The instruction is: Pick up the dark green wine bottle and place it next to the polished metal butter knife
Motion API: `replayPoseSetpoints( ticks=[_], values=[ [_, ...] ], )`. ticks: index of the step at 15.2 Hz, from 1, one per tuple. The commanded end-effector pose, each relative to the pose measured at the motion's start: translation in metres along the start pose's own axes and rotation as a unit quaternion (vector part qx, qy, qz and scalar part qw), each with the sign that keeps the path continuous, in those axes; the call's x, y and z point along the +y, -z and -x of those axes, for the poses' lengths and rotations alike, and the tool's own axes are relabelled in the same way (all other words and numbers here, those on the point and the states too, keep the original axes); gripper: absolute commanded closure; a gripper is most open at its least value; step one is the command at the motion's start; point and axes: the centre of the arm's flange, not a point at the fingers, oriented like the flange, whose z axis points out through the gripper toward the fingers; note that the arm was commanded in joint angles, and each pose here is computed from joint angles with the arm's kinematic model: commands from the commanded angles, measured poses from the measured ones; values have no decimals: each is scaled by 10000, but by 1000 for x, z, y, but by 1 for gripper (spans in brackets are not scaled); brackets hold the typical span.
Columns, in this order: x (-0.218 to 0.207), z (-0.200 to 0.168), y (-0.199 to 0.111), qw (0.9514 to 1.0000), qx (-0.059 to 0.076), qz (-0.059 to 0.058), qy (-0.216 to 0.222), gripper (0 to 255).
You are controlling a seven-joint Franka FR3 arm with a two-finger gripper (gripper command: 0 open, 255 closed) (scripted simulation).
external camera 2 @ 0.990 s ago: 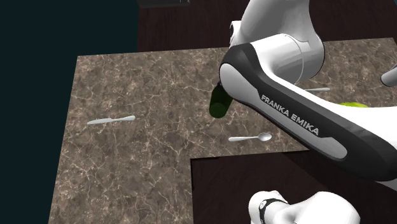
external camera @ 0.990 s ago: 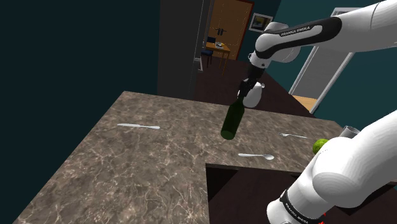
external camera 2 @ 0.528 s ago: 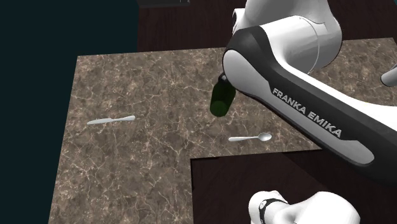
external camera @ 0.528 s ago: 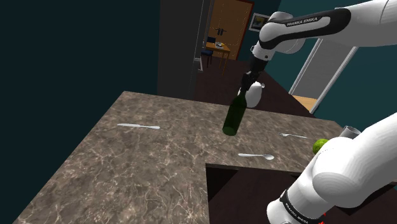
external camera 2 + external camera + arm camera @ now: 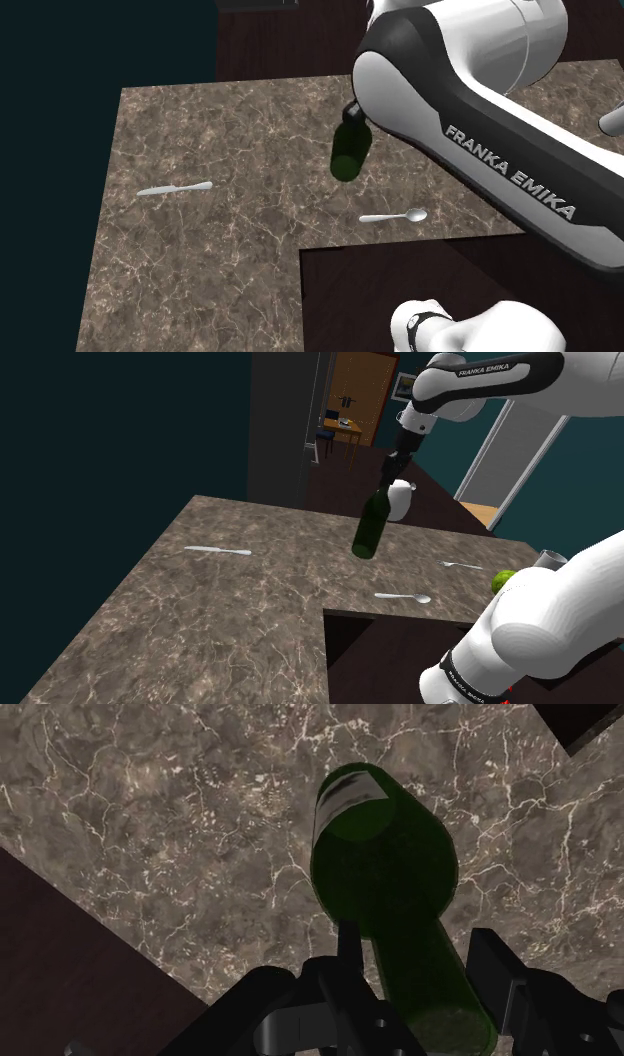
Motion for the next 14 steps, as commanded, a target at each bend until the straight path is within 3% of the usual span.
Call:
replayPoseSetpoints(
  ticks=[1,14],
  values=[
    [-18,-11,0,10000,0,0,1,255],
    [-161,-104,-17,10000,0,0,1,255]
  ],
)
